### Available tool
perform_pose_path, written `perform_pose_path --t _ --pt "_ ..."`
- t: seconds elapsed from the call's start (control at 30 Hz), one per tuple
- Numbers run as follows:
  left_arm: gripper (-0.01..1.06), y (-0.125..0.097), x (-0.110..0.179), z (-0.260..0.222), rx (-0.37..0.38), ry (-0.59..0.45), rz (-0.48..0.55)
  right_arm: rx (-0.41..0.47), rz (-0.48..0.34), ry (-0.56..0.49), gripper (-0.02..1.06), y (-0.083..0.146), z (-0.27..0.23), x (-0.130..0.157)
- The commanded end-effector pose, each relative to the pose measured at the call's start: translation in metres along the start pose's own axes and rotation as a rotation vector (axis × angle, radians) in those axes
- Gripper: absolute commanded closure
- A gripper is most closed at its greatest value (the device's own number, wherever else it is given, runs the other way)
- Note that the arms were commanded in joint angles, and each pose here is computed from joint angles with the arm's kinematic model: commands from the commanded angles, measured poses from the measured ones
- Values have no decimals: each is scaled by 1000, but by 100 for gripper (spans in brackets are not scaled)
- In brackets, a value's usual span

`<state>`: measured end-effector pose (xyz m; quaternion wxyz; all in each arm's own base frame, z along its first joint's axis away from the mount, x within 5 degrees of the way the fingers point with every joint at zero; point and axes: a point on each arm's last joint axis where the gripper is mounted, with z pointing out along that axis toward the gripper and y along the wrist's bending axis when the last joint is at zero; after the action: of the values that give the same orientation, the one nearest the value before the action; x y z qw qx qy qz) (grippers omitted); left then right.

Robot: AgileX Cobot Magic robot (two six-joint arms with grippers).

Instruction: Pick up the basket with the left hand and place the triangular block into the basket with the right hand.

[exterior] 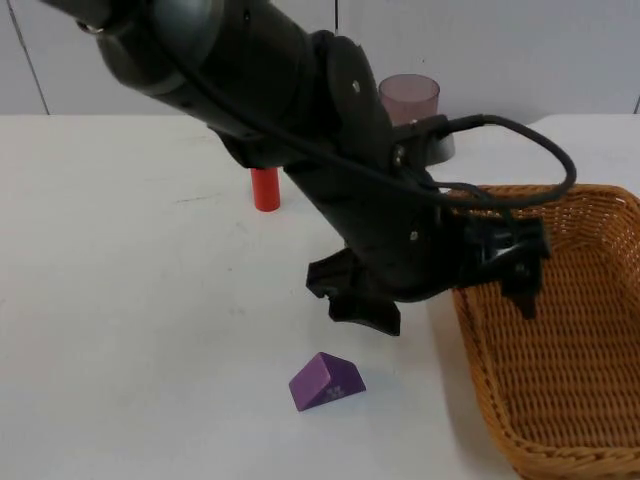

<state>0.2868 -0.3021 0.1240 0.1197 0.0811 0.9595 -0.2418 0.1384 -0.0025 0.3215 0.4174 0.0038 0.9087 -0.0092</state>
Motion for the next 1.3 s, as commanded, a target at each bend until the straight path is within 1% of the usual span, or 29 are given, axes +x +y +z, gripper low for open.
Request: perform_pose_path --t 0.0,0.2,0.4,0.53,0.63,0.67,0.8,0.83,1.0,1.03,1.07,1.13,1.17,1.2,1.23,1.27 --pt "5 -9 3 1 13 -9 11 7 1 -4 -1 -1 0 0" --pt "5 -7 -1 7 10 -70 14 7 1 -4 -1 -1 0 0" --pt "5 2 1 28 -11 -63 -14 7 1 -8 -1 -1 0 -1" --pt "5 -1 -3 34 -5 -66 -11 7 1 -8 -1 -1 0 -1" --pt "7 -4 -3 37 -1 -66 -5 5 2 -8 -1 -1 0 -1" --pt "10 -4 -3 38 -2 -68 -5 5 2 -8 -1 -1 0 -1" --pt "31 -6 3 46 -5 -48 1 5 2 -8 -1 -1 0 -1" --pt "31 -6 3 46 -5 -48 1 5 2 -8 -1 -1 0 -1" --pt "51 -5 7 53 -7 -31 -24 5 2 -8 -1 -1 0 -1" --pt "51 -5 7 53 -7 -31 -24 5 2 -8 -1 -1 0 -1" --pt "57 -5 7 53 -7 -31 -24 5 2 -8 -1 -1 0 -1" --pt "72 -6 6 52 2 -39 -46 5 2 -8 -1 -1 0 -1" --pt "89 -7 5 52 14 -46 -84 5 2 -8 -1 -1 0 -1" --pt "89 -7 5 52 14 -46 -84 5 2 -8 -1 -1 0 -1" --pt "99 -7 4 52 21 -51 -105 5 2 -8 -1 -1 0 -1" --pt "105 -8 4 52 25 -56 -117 5 2 -10 -1 -1 0 -1"
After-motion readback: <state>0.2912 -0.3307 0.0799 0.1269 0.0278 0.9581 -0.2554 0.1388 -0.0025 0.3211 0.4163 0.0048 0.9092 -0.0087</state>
